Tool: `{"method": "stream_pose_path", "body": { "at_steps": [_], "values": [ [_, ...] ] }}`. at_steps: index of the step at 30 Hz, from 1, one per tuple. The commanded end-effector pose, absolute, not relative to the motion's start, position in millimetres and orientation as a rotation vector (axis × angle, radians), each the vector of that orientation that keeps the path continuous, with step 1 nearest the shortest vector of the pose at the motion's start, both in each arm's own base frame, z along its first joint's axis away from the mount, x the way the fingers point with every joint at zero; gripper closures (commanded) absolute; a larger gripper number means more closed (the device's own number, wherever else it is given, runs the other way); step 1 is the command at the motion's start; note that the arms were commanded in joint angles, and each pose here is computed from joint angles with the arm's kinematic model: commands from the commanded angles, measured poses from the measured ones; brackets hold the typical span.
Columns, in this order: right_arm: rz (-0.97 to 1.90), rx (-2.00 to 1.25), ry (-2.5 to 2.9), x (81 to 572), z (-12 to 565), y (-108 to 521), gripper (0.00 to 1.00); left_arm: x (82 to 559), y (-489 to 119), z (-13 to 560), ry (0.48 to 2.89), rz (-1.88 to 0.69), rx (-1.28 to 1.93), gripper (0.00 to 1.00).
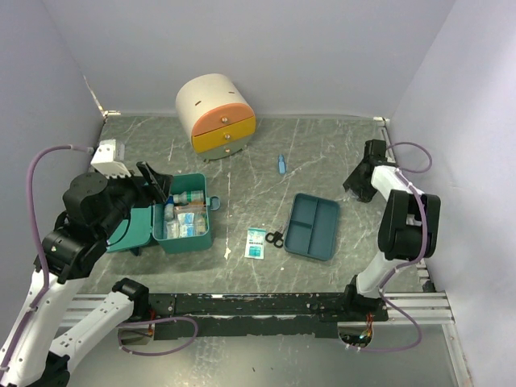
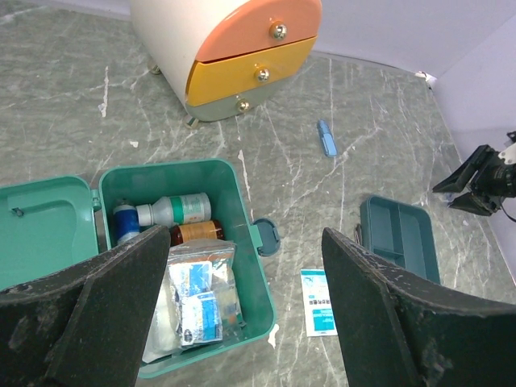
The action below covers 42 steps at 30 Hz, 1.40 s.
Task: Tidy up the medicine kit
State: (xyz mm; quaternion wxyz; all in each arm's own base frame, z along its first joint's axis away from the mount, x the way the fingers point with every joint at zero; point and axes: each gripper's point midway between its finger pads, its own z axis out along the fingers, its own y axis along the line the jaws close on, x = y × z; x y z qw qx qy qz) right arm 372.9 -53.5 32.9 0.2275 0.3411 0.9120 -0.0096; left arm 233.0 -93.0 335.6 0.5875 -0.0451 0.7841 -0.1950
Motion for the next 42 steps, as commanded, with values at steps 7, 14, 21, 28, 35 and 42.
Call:
{"method": "stream_pose_path", "body": {
  "at_steps": [7, 14, 21, 28, 35, 42],
  "values": [
    [0.033, 0.539, 2.494, 355.3, 95.7, 36.9, 0.5, 242.5, -102.7, 340.0, 1.809, -0.5, -0.104, 0.13],
    [0.064, 0.321, 2.513, 332.0, 110.7, 77.5, 0.5, 247.2, -108.2, 338.6, 1.827, -0.493, -0.053, 0.14],
    [0.04, 0.144, 2.566, 316.3, 94.0, 97.2, 0.5, 250.4, -107.9, 345.5, 1.816, -0.486, -0.057, 0.14],
    [-0.016, 0.005, 2.618, 317.8, 75.9, 110.6, 0.5, 245.3, -91.0, 340.4, 1.813, -0.428, -0.135, 0.15],
    [-0.07, -0.107, 2.682, 320.4, 65.8, 113.2, 0.49, 243.4, -86.1, 341.0, 1.828, -0.392, -0.127, 0.15],
    [-0.026, -0.18, 2.716, 320.4, 60.8, 124.2, 0.37, 246.3, -89.3, 339.4, 1.833, -0.391, -0.102, 0.15]
  ]
}}
